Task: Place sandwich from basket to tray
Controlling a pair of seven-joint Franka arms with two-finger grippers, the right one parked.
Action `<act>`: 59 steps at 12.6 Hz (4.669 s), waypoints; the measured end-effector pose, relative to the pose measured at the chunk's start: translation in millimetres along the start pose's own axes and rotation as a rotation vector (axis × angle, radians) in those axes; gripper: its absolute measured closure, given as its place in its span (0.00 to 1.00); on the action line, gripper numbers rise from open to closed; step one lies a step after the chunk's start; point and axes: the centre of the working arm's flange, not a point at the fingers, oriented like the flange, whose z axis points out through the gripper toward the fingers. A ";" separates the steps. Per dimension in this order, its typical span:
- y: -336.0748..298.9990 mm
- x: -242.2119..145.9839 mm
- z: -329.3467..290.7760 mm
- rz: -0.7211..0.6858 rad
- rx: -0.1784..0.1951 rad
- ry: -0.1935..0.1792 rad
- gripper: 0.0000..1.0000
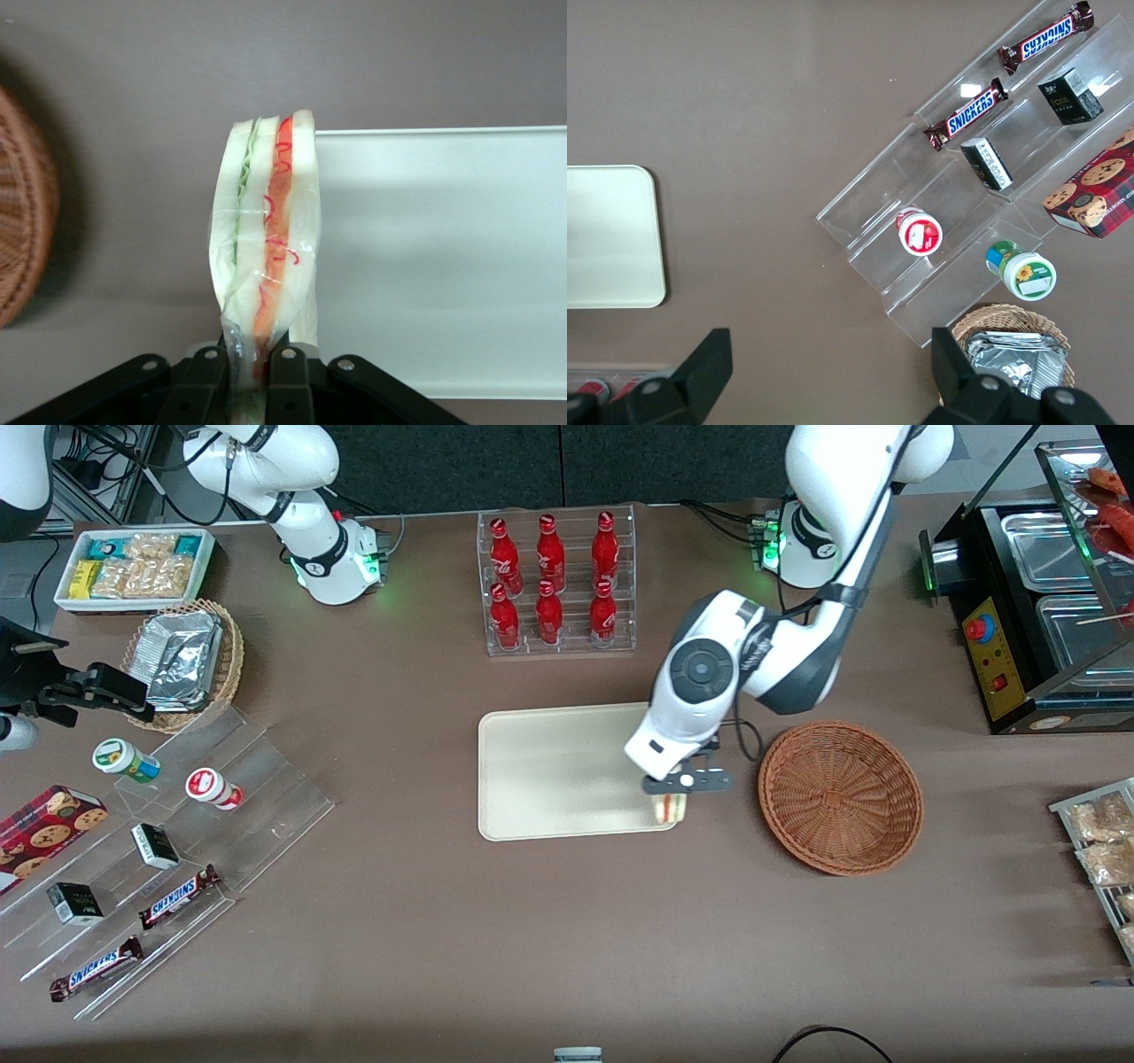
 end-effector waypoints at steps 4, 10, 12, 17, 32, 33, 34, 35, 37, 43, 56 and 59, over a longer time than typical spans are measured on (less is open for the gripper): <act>64.1 -16.3 28.8 0.003 0.010 -0.004 0.85; 117.8 -26.6 56.8 0.013 0.008 0.000 0.85; 127.9 -31.8 68.5 0.026 0.016 -0.007 0.85; 140.9 -46.1 93.1 0.044 0.041 -0.029 0.85; 136.4 -31.3 48.8 -0.014 0.007 0.034 0.00; 129.2 -26.2 40.3 -0.047 0.014 0.039 0.00; 122.3 -22.0 31.5 -0.071 0.020 0.043 0.00; 114.5 -15.9 20.2 -0.092 0.018 0.053 0.00; 88.0 5.5 -6.0 -0.145 0.000 0.073 0.00; -5.8 70.6 -37.9 -0.227 -0.047 0.051 0.00; -217.0 100.1 -89.9 -0.070 -0.061 -0.096 0.00; -251.3 63.8 -126.9 -0.004 -0.035 -0.161 0.00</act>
